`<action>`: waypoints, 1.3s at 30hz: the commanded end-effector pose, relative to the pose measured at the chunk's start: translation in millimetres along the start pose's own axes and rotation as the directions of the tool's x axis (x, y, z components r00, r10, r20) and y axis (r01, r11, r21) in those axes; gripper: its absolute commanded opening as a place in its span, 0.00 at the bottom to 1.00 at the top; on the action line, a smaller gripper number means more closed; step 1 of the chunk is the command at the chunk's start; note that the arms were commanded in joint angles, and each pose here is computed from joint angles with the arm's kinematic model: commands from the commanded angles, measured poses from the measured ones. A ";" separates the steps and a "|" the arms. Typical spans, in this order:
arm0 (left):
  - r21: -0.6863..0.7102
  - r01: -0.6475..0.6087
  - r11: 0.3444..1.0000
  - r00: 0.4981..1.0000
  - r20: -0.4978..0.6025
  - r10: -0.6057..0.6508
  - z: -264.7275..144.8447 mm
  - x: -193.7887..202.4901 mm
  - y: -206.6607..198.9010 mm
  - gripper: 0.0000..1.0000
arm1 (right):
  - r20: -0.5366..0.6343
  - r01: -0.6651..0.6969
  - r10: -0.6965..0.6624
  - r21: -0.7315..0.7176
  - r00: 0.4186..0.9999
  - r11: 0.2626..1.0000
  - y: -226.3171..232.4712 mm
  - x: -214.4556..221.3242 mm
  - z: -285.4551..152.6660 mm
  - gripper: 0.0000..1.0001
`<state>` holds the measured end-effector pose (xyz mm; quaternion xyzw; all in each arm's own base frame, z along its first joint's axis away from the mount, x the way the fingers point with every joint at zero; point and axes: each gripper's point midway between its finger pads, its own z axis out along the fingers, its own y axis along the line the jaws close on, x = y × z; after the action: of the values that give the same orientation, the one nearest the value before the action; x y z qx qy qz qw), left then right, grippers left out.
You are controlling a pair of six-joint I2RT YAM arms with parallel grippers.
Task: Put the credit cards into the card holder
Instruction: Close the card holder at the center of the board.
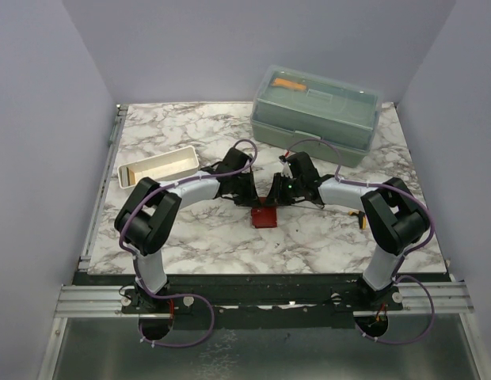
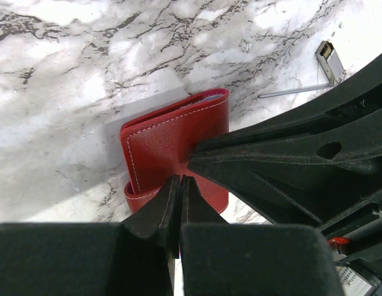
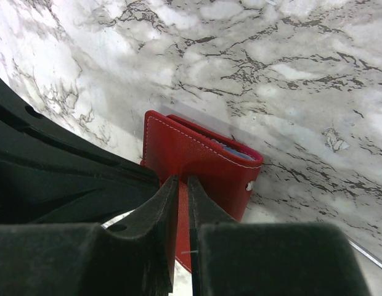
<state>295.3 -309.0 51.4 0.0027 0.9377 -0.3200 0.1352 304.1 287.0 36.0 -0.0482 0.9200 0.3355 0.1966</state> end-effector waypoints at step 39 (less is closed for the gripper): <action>0.105 0.046 0.993 0.990 0.131 -0.059 -41.8 -32.9 -17.4 0.52 | 0.036 -0.143 0.145 -0.051 0.989 0.988 23.5 16.4 -34.4 0.49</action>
<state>311.5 -300.9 70.0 -0.0505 0.9251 -0.3393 0.1626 269.1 287.0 68.4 0.0198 0.9062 0.3857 0.1723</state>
